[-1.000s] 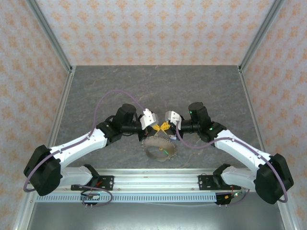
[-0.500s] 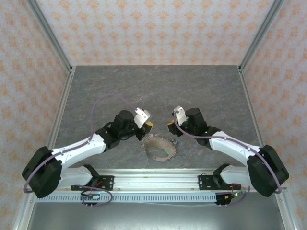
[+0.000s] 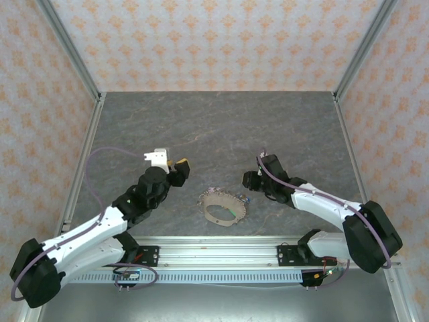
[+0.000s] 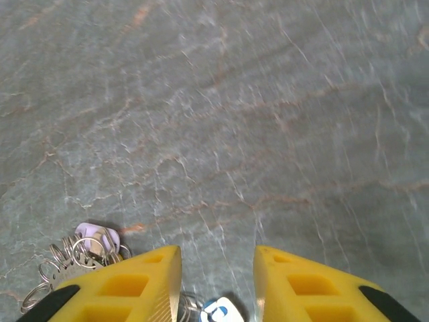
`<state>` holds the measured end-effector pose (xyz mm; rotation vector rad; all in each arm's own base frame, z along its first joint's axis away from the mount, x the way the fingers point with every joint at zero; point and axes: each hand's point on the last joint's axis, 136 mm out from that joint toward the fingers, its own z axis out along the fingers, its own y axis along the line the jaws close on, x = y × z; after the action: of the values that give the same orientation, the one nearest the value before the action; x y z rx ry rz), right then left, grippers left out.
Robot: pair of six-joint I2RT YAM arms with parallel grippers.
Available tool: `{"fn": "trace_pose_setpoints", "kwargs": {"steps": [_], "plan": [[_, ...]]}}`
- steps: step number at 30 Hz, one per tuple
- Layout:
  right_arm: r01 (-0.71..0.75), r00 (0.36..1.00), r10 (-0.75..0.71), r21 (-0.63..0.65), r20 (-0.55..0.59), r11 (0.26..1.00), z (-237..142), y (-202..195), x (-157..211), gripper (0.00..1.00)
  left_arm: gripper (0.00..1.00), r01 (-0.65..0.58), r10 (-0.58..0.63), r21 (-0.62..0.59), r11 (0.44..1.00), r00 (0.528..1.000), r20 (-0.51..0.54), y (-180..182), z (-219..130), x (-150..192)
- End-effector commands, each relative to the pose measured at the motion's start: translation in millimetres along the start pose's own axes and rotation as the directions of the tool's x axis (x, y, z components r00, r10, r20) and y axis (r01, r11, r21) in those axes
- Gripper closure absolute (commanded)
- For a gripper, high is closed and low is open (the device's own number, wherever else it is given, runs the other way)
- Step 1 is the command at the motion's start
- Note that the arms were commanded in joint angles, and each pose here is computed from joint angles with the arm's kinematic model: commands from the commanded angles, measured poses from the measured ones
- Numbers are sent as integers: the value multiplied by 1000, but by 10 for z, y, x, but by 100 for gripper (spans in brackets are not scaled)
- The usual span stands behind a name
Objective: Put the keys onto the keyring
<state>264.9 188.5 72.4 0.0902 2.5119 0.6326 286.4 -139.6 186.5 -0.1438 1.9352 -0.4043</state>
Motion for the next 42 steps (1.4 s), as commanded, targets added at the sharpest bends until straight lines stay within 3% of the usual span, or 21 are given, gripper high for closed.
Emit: {"fn": "trace_pose_setpoints", "kwargs": {"steps": [1, 3, 4, 9, 14, 22, 28, 42], "plan": [[-133, 988, 139, 84, -73, 988, -15, -176, 202, 66, 31, 104, -111, -136, 985, 993, -41, 346, -98, 240], [-150, 983, 159, 95, -96, 984, -39, -188, 253, 66, 6, 147, -159, -170, 974, 986, -59, 456, -164, 343], [-161, 979, 171, 98, -107, 982, -46, -192, 280, 66, 0, 173, -187, -193, 966, 980, -60, 523, -201, 388], [-191, 965, 207, 106, -162, 976, -54, -180, 421, 65, 0, 237, -243, -68, 969, 964, -106, 394, -271, 535], [-173, 960, 197, 131, -200, 976, -44, -203, 614, 65, 0, 271, -257, 32, 962, 939, -230, 231, -317, 795], [-135, 945, 193, 224, -264, 965, 87, -269, 875, 65, 0, 322, -254, 91, 942, 864, -434, 13, -364, 1167], [-116, 943, 178, 224, -281, 968, 174, -161, 936, 69, 1, 362, -247, 100, 927, 789, -563, -192, -335, 1394], [-177, 947, 217, 180, -237, 968, 74, -114, 987, 69, 16, 288, -143, 122, 950, 745, -651, -693, -191, 1615]]}}
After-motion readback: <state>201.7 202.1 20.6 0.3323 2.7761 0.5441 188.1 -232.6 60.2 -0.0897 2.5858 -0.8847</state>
